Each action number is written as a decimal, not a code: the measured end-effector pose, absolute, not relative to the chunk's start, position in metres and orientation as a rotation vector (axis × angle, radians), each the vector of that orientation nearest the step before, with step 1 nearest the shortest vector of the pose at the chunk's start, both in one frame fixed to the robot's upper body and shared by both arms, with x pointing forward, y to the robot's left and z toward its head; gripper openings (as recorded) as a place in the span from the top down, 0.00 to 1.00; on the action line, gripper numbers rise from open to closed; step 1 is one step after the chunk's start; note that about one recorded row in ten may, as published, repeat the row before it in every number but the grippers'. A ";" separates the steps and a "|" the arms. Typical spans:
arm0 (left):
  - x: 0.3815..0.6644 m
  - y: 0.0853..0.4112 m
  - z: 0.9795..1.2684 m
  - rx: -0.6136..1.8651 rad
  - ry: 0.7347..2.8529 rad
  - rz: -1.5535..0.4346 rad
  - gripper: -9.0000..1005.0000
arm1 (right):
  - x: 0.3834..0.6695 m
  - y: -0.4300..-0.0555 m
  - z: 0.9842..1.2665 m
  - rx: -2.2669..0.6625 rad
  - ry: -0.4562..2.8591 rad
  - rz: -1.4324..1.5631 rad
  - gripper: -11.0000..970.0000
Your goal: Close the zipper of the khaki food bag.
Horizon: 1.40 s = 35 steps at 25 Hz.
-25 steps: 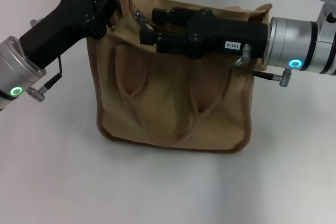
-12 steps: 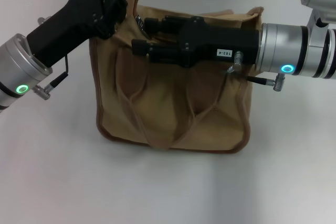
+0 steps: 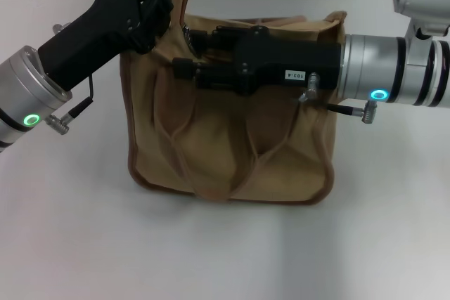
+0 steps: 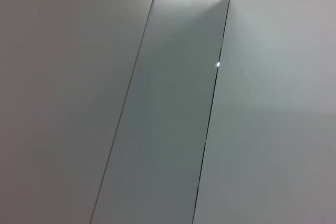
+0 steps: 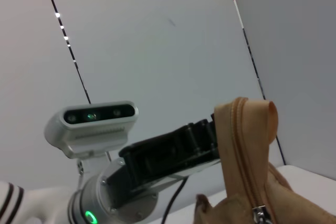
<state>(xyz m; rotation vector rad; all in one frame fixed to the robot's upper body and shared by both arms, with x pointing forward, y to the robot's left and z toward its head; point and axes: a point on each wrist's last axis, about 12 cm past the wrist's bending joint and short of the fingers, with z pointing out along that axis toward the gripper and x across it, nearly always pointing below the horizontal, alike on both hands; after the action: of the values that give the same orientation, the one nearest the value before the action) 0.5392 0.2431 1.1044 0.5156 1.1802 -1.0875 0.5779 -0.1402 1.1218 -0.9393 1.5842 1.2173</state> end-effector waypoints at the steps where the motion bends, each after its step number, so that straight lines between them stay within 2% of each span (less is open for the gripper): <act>1: 0.539 0.243 1.104 0.515 1.180 -1.087 0.96 | 0.578 -0.140 1.121 -0.940 1.588 1.211 0.33; 7: 0.539 0.244 1.104 0.513 1.179 -1.082 0.96 | 0.580 -0.139 1.122 -0.949 1.580 1.194 0.37; 12: 0.538 0.245 1.104 0.507 1.180 -1.077 0.96 | 0.580 -0.139 1.122 -0.958 1.568 1.177 0.54; 23: 0.538 0.246 1.103 0.500 1.180 -1.071 0.96 | 0.579 -0.142 1.122 -0.925 1.558 1.190 0.59; 35: 0.539 0.246 1.103 0.502 1.182 -1.067 0.96 | 0.580 -0.144 1.123 -0.904 1.549 1.195 0.76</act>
<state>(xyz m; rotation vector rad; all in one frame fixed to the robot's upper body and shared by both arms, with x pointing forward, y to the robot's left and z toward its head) 0.5390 0.2459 1.1034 0.5021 1.1815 -1.0670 0.5797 -0.1436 1.1234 -0.9045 1.5493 1.1953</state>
